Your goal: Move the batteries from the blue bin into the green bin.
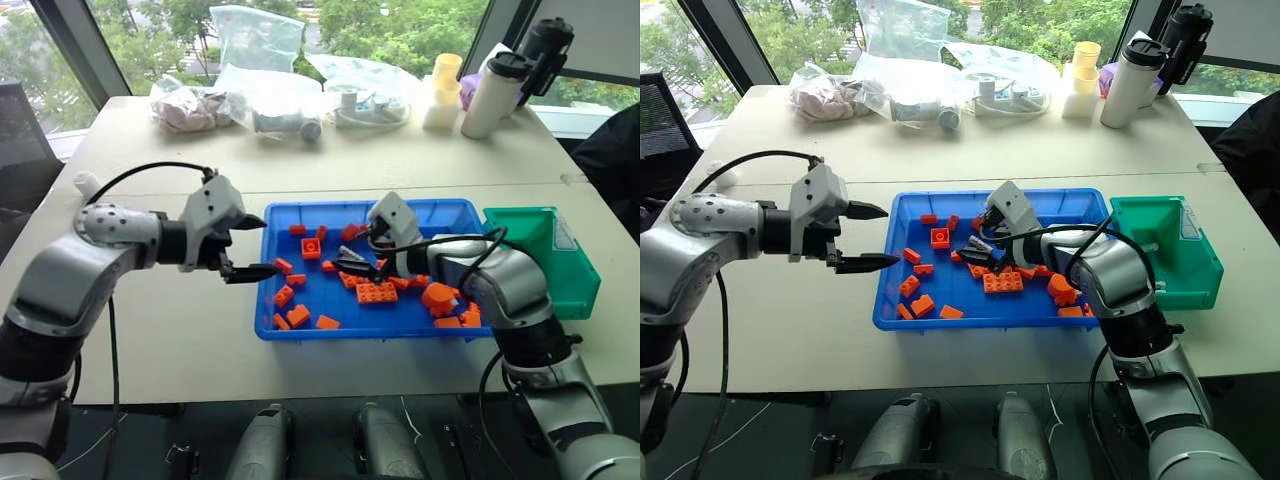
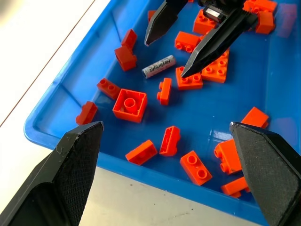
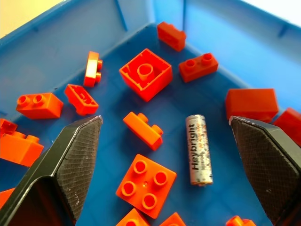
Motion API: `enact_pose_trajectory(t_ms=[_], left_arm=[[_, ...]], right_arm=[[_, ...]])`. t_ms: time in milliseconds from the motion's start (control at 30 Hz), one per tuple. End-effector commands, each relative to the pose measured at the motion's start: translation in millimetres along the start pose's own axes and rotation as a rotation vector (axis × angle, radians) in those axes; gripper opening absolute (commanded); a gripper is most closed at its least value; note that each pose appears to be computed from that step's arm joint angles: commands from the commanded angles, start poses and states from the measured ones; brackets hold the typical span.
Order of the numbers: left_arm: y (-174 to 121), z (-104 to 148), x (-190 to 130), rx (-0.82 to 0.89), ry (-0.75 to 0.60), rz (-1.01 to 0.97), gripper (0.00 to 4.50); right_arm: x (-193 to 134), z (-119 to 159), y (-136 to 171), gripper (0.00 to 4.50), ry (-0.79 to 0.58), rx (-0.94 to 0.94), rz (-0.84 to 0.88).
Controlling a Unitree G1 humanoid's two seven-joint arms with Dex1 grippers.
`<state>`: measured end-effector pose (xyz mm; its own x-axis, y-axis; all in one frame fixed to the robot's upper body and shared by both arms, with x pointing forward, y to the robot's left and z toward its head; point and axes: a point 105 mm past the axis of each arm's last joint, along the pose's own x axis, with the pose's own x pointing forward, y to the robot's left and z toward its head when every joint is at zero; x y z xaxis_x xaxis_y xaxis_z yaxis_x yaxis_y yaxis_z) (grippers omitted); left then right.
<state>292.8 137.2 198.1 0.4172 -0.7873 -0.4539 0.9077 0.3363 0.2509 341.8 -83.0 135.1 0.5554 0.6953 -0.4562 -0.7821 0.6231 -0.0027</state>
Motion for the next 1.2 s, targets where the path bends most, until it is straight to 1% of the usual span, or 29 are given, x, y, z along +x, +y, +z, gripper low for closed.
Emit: enact_pose_trajectory(t_ms=[33, 200, 433, 667, 800, 1000, 1033, 1100, 1200], left_arm=[[3.0, 3.4, -9.6, 0.060, 0.033, 0.043, 4.50], [2.6, 5.8, -8.1, 0.062, 0.021, 0.051, 4.50], [2.1, 4.5, -8.0, 0.055, 0.017, 0.053, 4.50], [3.4, 7.0, -5.2, 0.060, 0.006, 0.047, 4.50], [2.9, 8.8, -3.3, 0.063, -0.001, 0.043, 4.50], [3.1, 8.4, -3.8, 0.063, 0.001, 0.046, 4.50], [3.0, 8.3, -3.8, 0.063, 0.001, 0.047, 4.50], [2.6, 8.3, -4.0, 0.062, 0.001, 0.047, 4.50], [1.5, 7.8, -4.4, 0.061, 0.004, 0.045, 4.50]], right_arm=[[4.4, 6.9, -4.5, 4.47, -0.007, -0.021, -0.023], [9.8, 5.1, -8.7, 4.47, 0.015, -0.015, -0.041], [0.8, 9.2, -11.8, 4.47, -0.002, -0.027, -0.032], [-6.1, 0.8, -23.6, 4.47, 0.040, -0.058, -0.057], [-3.8, -1.3, -28.1, 4.47, 0.054, -0.061, -0.072], [8.3, -7.0, -24.1, 4.47, 0.081, -0.066, -0.058], [11.0, -8.5, -24.0, 4.24, 0.091, -0.071, -0.060], [13.6, -10.0, -24.1, 3.64, 0.105, -0.083, -0.061], [14.5, -8.4, -22.8, 2.10, 0.104, -0.096, -0.054]])
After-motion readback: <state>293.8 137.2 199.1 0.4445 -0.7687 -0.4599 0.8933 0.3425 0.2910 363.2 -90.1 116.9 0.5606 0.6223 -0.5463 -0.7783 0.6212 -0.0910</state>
